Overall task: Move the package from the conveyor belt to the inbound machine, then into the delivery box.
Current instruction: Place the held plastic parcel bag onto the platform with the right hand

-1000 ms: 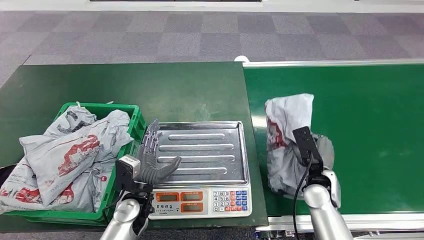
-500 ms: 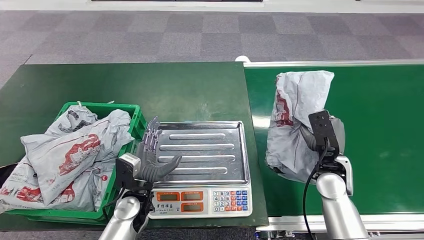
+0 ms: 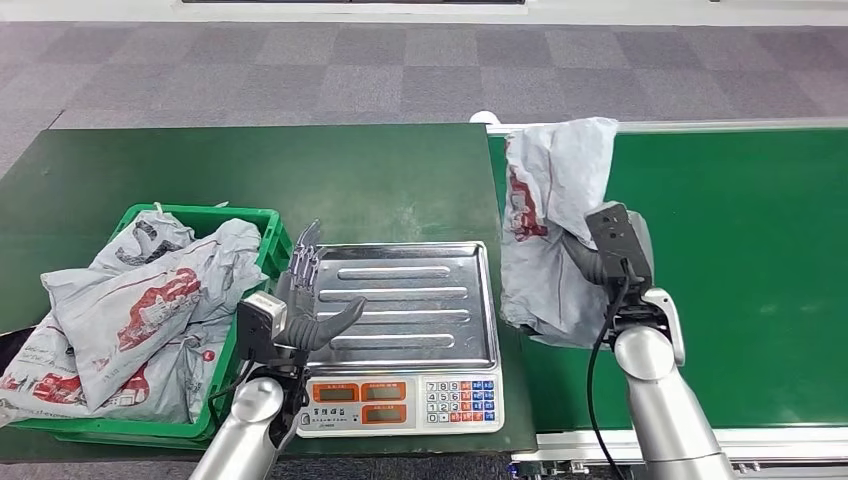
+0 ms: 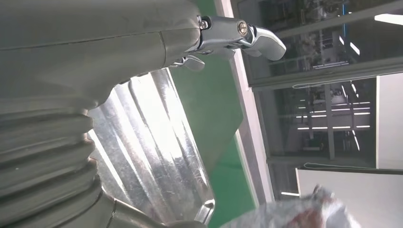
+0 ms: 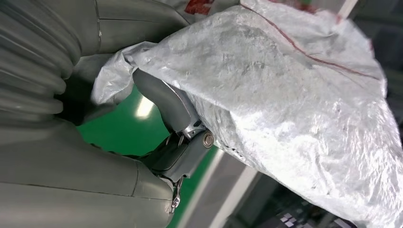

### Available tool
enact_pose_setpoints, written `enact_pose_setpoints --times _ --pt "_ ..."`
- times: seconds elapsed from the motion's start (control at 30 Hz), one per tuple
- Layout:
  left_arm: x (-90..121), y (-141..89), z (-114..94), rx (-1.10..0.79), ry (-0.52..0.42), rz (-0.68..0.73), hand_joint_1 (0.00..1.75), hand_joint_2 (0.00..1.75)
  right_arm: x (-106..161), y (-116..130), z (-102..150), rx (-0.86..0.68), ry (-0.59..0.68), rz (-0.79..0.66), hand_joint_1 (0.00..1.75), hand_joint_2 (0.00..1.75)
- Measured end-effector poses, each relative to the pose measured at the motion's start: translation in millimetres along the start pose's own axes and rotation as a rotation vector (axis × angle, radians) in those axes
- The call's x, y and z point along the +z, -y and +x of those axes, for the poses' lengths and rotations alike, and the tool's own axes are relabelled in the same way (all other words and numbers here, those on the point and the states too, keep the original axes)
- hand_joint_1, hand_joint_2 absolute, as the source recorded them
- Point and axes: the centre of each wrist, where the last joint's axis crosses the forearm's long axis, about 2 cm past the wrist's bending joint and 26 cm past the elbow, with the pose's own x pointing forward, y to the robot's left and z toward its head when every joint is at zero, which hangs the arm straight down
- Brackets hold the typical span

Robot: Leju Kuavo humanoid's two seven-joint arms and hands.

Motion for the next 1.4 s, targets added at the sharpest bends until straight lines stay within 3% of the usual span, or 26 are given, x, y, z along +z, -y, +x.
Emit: enact_pose_setpoints --times 0.27,0.63,1.03,1.37,1.4 --pt "-13.5 1.4 -2.8 -0.006 0.01 0.006 0.0 1.75 -30.8 -48.0 57.4 -0.07 0.147 0.111 1.75 1.75" --pt "-19.7 2.3 -5.0 -0.003 0.007 0.006 0.0 1.75 -45.8 -76.6 97.0 -0.149 0.207 0.212 1.75 1.75" --pt "-24.6 1.6 -7.0 -0.002 0.003 0.023 0.0 1.75 -58.8 -97.0 117.8 -0.195 0.238 0.303 1.75 1.75" --pt "-29.1 0.0 -7.2 -0.019 0.022 0.051 0.0 1.75 -46.8 -124.2 138.3 -0.267 0.28 0.367 1.75 1.75" --pt "-29.2 -0.6 -7.2 -0.024 0.023 0.057 0.0 1.75 -45.2 -125.8 138.6 -0.275 0.278 0.368 1.31 1.75"
